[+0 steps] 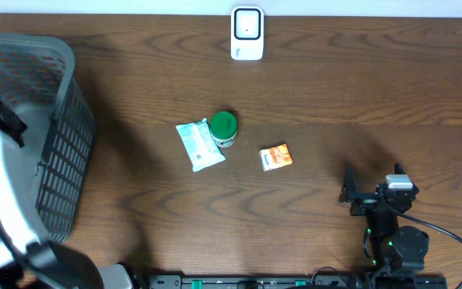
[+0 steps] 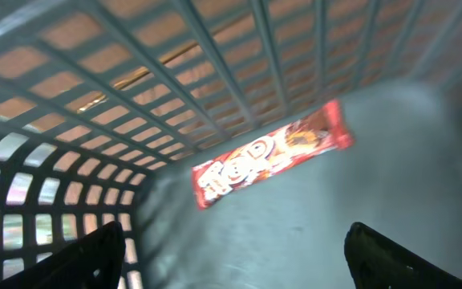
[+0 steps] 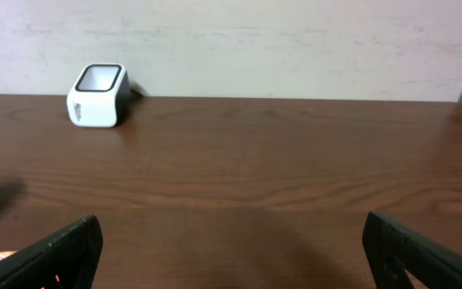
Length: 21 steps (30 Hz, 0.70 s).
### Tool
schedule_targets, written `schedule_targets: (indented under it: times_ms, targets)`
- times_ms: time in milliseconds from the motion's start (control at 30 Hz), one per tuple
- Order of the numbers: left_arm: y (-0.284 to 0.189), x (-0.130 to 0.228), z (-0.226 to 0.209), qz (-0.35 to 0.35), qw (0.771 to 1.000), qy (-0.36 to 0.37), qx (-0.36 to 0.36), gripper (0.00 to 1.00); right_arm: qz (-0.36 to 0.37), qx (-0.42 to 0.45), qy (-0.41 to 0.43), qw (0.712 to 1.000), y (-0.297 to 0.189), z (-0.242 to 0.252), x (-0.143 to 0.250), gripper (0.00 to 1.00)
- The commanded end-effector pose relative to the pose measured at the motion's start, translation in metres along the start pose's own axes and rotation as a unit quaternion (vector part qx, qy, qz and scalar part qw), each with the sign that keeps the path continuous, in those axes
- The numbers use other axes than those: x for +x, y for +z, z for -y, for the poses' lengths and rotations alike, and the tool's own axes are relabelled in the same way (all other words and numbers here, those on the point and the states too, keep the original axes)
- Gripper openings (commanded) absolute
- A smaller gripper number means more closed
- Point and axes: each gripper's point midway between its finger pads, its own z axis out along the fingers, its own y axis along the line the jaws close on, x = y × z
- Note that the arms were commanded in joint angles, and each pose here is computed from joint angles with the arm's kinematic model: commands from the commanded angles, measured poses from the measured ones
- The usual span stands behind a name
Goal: Scan the item barcode
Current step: 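Reach the left gripper into the basket and grasp the red chocolate bar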
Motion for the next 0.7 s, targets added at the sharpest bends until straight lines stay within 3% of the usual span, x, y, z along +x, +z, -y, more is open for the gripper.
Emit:
schedule_targets:
  times_ms: [0, 300, 500, 667]
  targets:
    - [0.039, 0.015, -0.001, -0.040, 0.990, 0.113, -0.069, 0.88, 0.001, -0.004, -0.006, 1.000, 0.000, -0.002, 0.000, 0.99]
    - [0.108, 0.057, 0.028, -0.124, 0.952, 0.270, -0.077, 0.88, 0.001, -0.004, -0.006, 1.000, 0.000, -0.002, 0.000, 0.99]
    - [0.132, 0.070, 0.035, -0.145, 0.931, 0.327, -0.074, 0.89, 0.001, -0.004, -0.006, 1.000, 0.000, -0.002, 0.000, 0.99]
    - [0.152, 0.082, 0.027, -0.169, 0.926, 0.328, -0.081, 0.90, 0.001, -0.004, -0.006, 1.000, 0.000, -0.002, 0.000, 0.99]
